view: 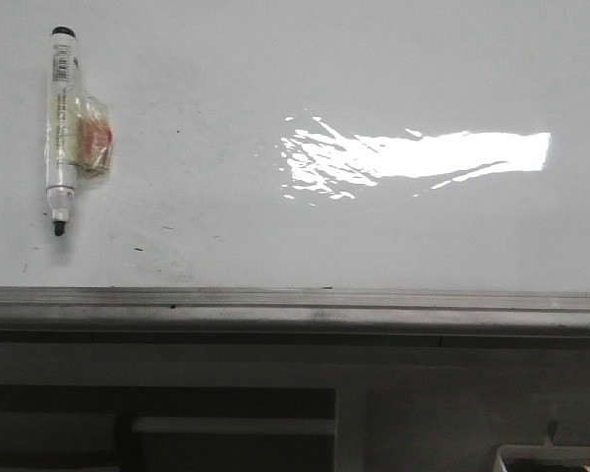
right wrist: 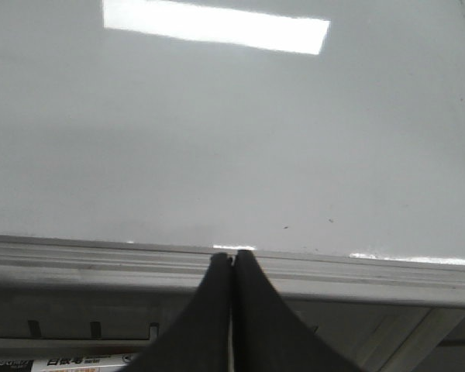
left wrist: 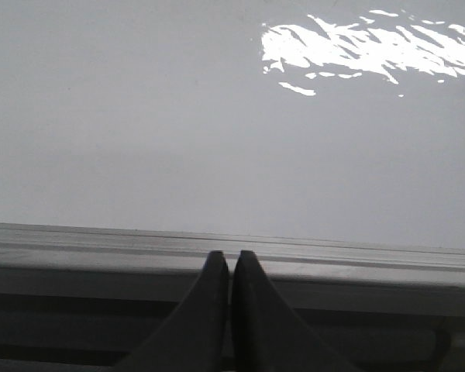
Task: Write number 5 on whiteboard
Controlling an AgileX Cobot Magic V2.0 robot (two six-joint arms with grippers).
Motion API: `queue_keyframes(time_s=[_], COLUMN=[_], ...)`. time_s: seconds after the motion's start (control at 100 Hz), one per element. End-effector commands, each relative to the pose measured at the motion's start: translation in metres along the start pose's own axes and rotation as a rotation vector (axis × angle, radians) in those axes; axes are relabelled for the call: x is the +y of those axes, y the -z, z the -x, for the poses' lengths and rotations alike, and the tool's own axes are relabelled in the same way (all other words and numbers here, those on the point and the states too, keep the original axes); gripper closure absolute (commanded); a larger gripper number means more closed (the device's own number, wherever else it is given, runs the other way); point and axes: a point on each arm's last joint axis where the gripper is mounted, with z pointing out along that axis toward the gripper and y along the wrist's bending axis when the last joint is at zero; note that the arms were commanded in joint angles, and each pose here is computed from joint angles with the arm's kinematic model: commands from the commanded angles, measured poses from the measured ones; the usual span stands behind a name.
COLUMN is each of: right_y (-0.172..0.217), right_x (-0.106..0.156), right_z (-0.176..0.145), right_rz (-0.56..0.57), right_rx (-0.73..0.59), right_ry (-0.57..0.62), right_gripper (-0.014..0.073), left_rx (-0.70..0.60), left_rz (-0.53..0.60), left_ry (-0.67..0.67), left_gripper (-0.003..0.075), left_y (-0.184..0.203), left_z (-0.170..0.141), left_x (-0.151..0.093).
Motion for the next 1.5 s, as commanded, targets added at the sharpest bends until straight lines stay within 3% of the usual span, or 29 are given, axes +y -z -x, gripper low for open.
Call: queue_keyframes(time_s=[0.0, 0.92, 1.04, 1.13, 1.27, 1.33, 1.4, 1.49], right_y=[-0.001, -0.001, 0.0, 0.002, 0.009, 0.012, 0.012, 0.009], right_x=[0.0, 0.0, 0.0, -0.001, -0.003, -0.005, -0.008, -0.007], right_z=[-0.004, -0.004, 0.003, 0.017, 0.035, 0.04, 0.04, 0.034], right_rz=[-0.01, -0.01, -0.02, -0.024, -0.029, -0.024, 0.006, 0.028], right_rx=[-0.013, -0.015, -0.096, -0.248, -0.466, -0.538, -0.541, -0.471], right_ry=[0.013, 0.013, 0.029, 0.014, -0.067, -0.193, -0.415, -0.53], right_gripper=[0.0659, 0.0659, 0.0659, 0.0659, 0.0659, 0.0659, 0.0659, 0.0659], left_rx=[-0.059, -0.062, -0.062, -0.107, -0.16, -0.161, -0.161, -0.189], left_rz=[-0.004, -0.002, -0.007, -0.033, -0.117, -0.136, -0.15, -0.155], left_ry=[0.019, 0.014, 0.029, 0.11, 0.437, 0.514, 0.569, 0.621], left_gripper=[0.0741, 0.0741, 0.0741, 0.0741, 0.0741, 0.0741, 0.0741, 0.0741], left_y=[0.0, 0.0, 0.0, 0.0, 0.001, 0.001, 0.002, 0.002], left_z=[-0.001, -0.001, -0.001, 0.003, 0.01, 0.01, 0.011, 0.013], left_x=[0.0, 0.0, 0.0, -0.002, -0.007, -0.008, -0.008, -0.008])
